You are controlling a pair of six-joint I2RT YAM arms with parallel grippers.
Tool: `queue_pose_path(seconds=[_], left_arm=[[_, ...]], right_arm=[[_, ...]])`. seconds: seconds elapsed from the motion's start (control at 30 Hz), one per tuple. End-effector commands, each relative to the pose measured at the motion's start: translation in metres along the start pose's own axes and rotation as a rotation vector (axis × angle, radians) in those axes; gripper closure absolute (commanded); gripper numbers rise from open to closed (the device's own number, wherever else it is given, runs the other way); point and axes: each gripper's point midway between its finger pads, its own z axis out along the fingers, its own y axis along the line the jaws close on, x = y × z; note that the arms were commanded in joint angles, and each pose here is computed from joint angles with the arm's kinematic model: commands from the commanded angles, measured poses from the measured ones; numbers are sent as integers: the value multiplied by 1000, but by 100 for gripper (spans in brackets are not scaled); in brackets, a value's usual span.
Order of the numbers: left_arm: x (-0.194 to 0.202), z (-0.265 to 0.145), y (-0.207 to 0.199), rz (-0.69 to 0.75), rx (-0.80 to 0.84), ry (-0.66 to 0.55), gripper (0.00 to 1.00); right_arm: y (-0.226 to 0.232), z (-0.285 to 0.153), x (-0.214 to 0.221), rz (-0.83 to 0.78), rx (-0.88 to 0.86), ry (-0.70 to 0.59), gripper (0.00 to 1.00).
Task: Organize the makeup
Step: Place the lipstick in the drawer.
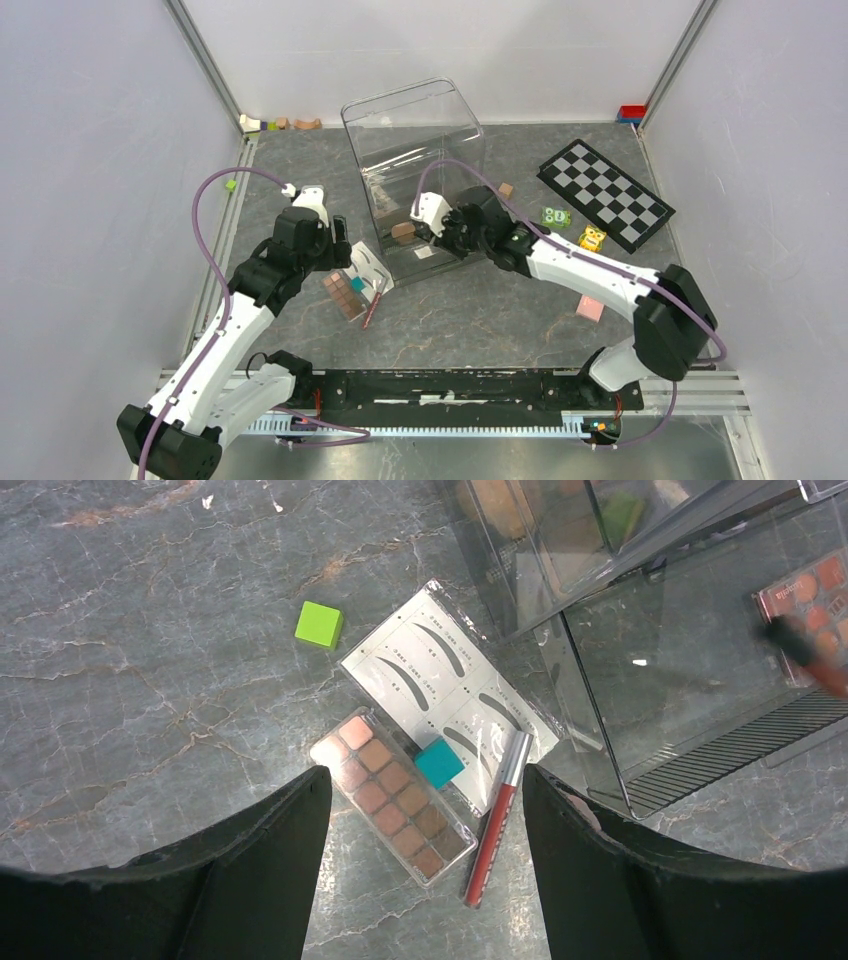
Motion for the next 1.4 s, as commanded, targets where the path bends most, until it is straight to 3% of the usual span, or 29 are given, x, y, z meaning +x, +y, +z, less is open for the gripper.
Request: queue_pose_path(seconds=[0.0,0.27,0.57,0.83,0.97,1.13,1.37], left_arm=[[-13,-4,2,21,-6,-52,23],[-16,-7,8,13,-32,-70,23],[-17,-8,10,11,-41,-80,23],[-17,-9,10,10,-40,-81,23],[-15,-6,8,13,-32,-67,23],[-9,-3,-2,-4,10,-19,23],[16,-3,-16,-217,51,55,24]], right_arm=[[-5,12,-12,-243,-88,50,73],[0,38,-2,-345,-224,183,76],[-2,27,-26,-273,-148,46,75],[-18,-5,-40,-13,20,-103,75],[-37,-34,-24,228,203,-140,74],[-30,-65,9,459,287,-130,73],[-3,-92,60,590,304,-92,71]])
